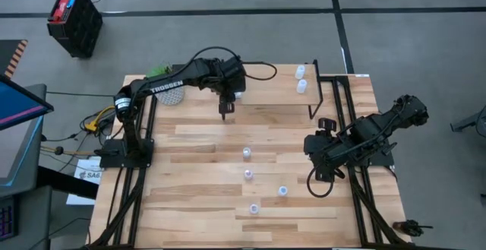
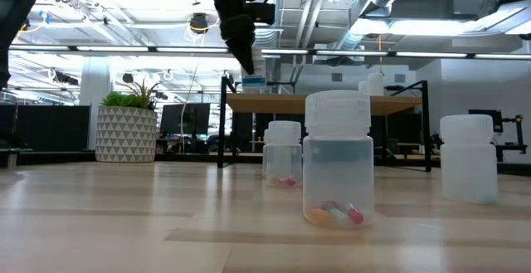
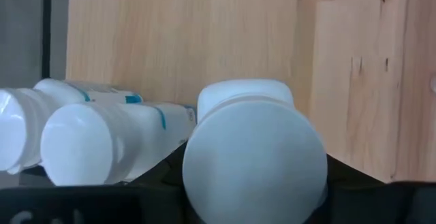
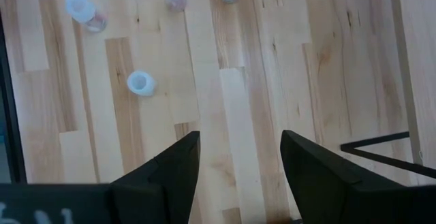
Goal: Pick and place medicine bottles onto shelf by color
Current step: Put the big white pill bottle on the shelf aligned with the other big white pill bottles
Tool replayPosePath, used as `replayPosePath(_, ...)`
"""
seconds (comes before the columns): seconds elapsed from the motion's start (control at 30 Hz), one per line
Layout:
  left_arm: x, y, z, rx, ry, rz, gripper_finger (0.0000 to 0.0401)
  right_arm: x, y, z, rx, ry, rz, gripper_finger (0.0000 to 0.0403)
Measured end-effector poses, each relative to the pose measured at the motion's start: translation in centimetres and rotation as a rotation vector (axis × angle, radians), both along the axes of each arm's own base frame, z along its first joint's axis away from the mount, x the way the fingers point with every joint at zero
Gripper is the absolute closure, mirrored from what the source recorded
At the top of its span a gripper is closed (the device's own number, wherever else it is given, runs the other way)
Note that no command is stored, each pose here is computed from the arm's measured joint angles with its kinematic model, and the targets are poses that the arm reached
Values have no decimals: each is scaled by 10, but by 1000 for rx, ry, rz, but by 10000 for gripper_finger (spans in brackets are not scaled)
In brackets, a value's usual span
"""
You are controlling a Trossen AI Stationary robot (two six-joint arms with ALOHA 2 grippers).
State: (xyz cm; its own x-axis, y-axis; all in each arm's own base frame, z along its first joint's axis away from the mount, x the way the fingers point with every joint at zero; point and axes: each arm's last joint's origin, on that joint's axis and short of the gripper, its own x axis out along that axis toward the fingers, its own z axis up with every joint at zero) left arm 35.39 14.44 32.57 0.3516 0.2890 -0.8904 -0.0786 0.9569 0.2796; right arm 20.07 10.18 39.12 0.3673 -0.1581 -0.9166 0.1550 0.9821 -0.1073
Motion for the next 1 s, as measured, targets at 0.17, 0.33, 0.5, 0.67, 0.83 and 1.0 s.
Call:
replayPosePath(0.17,0,0,0,1,0,4,216,0,0,0,1,0,-2,177)
replayPosePath(0.33,0,0,0,5,4,-8,196,0,0,0,1,0,-2,177)
replayPosePath(0.5,0,1,0,24,13,-7,192,0,0,0,1,0,-2,177)
replayPosePath(0.67,0,0,0,78,38,0,192,0,0,0,0,0,-1,177)
replayPosePath(0.83,1,-4,0,109,50,3,191,0,0,0,0,0,0,177)
replayPosePath(1.0,1,-10,3,143,84,3,191,0,0,0,0,0,0,177)
